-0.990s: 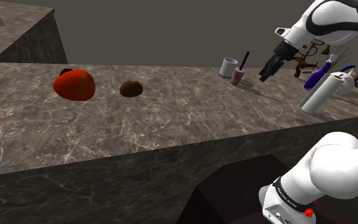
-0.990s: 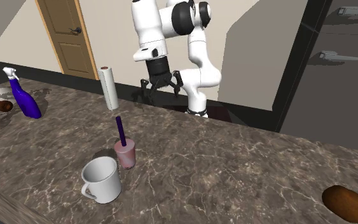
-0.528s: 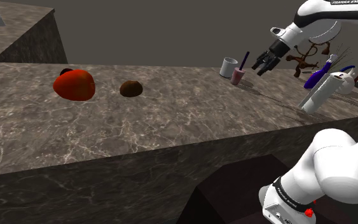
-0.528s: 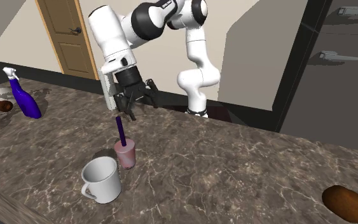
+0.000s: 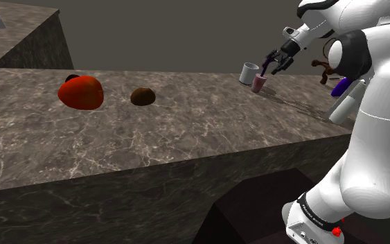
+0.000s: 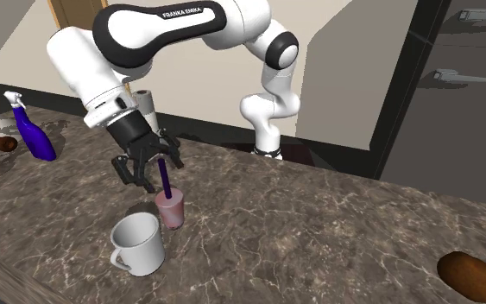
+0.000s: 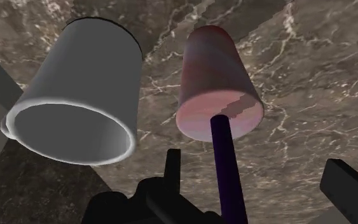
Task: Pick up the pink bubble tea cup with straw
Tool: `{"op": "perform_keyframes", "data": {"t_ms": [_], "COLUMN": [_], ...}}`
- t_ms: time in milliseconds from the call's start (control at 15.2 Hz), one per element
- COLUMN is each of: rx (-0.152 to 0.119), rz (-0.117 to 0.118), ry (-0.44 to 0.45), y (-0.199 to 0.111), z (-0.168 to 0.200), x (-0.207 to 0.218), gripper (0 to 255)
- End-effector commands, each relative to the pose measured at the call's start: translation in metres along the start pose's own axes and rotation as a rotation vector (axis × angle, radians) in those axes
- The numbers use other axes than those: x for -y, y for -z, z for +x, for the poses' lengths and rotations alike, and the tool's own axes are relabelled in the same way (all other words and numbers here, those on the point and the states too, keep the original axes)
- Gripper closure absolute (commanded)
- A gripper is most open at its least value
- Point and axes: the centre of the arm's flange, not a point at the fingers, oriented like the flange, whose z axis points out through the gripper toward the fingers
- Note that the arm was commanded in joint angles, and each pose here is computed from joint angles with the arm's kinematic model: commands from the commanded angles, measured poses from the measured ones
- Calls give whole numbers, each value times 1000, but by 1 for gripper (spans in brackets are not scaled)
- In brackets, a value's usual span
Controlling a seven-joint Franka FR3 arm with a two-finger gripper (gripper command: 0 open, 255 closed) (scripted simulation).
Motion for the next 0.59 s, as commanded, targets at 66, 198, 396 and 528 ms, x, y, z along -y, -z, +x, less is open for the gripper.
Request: {"op": "perform_keyframes", "data": {"t_ms": [66,198,396,528], "rx": [-32,-32,-32,-32], "rz": [19,19,19,19], "ry": [47,47,47,47], "y": [-14,-23,-36,-39], "z": [-12,-18,-26,-28], "x": [-17,-18,-19,-19], "gripper": [0,0,0,0]}}
